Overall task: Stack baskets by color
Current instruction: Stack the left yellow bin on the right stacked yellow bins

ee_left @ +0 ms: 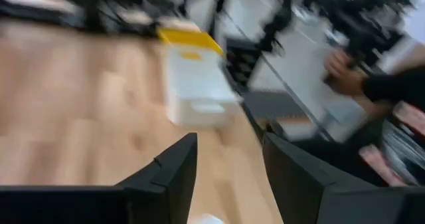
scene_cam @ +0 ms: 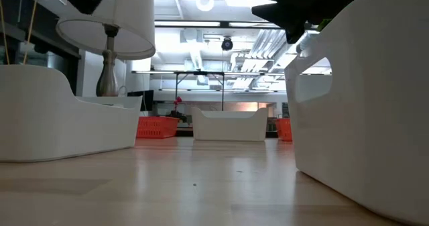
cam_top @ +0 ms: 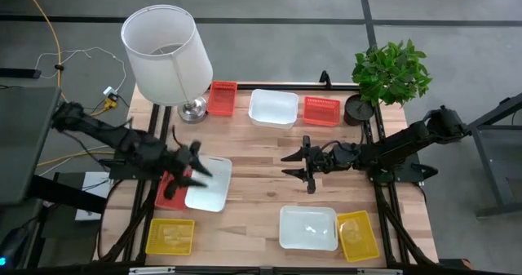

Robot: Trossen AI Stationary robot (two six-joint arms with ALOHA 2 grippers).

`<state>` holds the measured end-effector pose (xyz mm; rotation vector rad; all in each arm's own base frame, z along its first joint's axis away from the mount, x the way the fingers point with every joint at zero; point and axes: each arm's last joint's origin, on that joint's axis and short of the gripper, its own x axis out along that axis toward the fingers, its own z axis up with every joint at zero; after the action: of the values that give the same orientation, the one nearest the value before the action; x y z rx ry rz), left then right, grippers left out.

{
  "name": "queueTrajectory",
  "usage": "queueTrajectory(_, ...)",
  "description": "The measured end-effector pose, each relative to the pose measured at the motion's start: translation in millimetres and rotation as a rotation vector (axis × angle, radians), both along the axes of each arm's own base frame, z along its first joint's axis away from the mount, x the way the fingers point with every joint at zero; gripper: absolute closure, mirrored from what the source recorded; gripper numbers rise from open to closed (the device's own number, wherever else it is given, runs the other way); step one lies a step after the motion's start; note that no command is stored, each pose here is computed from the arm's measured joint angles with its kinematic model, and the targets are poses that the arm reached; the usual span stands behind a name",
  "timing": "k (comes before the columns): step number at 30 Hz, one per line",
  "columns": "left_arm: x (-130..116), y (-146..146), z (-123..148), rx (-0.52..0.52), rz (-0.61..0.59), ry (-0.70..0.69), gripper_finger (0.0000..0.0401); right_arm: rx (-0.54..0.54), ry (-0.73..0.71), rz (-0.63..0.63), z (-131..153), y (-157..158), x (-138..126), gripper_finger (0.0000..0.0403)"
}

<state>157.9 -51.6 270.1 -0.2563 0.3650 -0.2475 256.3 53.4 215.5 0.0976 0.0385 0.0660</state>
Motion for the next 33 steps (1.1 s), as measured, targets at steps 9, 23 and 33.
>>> queueTrajectory(9, 10.4, -75.2, -33.1, 0.072, -0.13, 0.337, 0.0239, -0.019, 0.006, 0.001, -0.7, 0.0, 0.0, 0.0242)
queueTrajectory(23, -7.7, -134.9, -51.9, 0.343, -0.069, 0.729, 0.0239, -0.025, 0.021, -0.021, -2.2, -0.7, -0.1, 0.0242)
queueTrajectory(33, -24.7, -145.6, -81.0, 0.461, -0.002, 0.888, 0.0239, -0.052, 0.059, -0.06, -6.1, -1.9, -0.4, 0.0242)
